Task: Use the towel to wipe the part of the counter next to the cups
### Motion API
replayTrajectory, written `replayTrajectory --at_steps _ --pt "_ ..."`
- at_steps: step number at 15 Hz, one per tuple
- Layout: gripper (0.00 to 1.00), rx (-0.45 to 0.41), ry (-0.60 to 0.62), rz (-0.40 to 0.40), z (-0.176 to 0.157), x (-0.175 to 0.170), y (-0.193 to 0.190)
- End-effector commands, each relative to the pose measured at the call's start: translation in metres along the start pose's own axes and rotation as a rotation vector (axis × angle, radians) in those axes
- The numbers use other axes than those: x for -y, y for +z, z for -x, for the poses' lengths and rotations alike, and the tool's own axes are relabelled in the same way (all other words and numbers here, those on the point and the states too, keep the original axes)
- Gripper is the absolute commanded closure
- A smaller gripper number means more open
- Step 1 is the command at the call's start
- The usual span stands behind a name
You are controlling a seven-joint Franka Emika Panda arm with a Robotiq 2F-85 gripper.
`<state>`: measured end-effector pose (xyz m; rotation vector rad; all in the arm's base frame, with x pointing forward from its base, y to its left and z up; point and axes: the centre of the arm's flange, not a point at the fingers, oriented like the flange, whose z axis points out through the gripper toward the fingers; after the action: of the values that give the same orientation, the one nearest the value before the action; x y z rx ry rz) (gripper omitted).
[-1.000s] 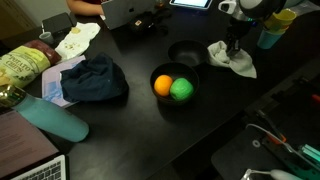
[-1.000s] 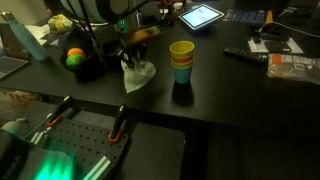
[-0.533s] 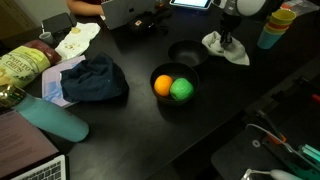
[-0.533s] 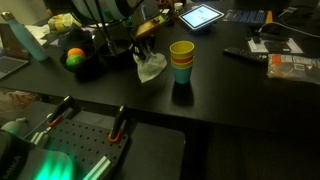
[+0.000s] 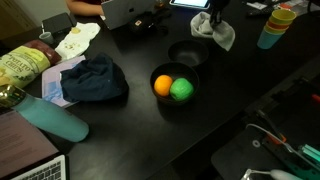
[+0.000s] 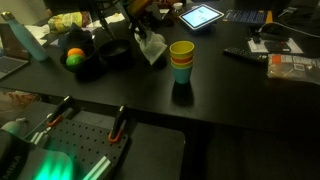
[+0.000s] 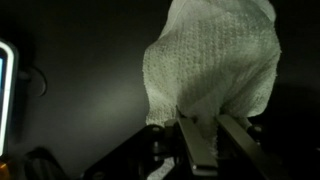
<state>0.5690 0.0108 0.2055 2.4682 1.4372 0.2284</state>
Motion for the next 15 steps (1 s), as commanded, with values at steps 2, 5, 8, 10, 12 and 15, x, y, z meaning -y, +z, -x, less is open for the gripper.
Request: replayTrajectory --at_steps 2,5,8,10,12,15 --pt "0.95 -0.001 -0.066 0.027 -0.032 0.004 -0.074" --pt "0.95 -0.044 -0.095 -0.020 -0.053 0.025 -0.091" --pt "0.95 -0.056 -0.084 -0.094 -0.069 0.050 -0.075" --pt "0.95 -0.054 -0.078 -0.129 -0.070 0.065 -0.058" --pt "0.95 -0.050 -0.079 -0.170 -0.067 0.078 -0.038" --pt "0.95 -0.065 -0.058 -0.244 -0.067 0.098 -0.013"
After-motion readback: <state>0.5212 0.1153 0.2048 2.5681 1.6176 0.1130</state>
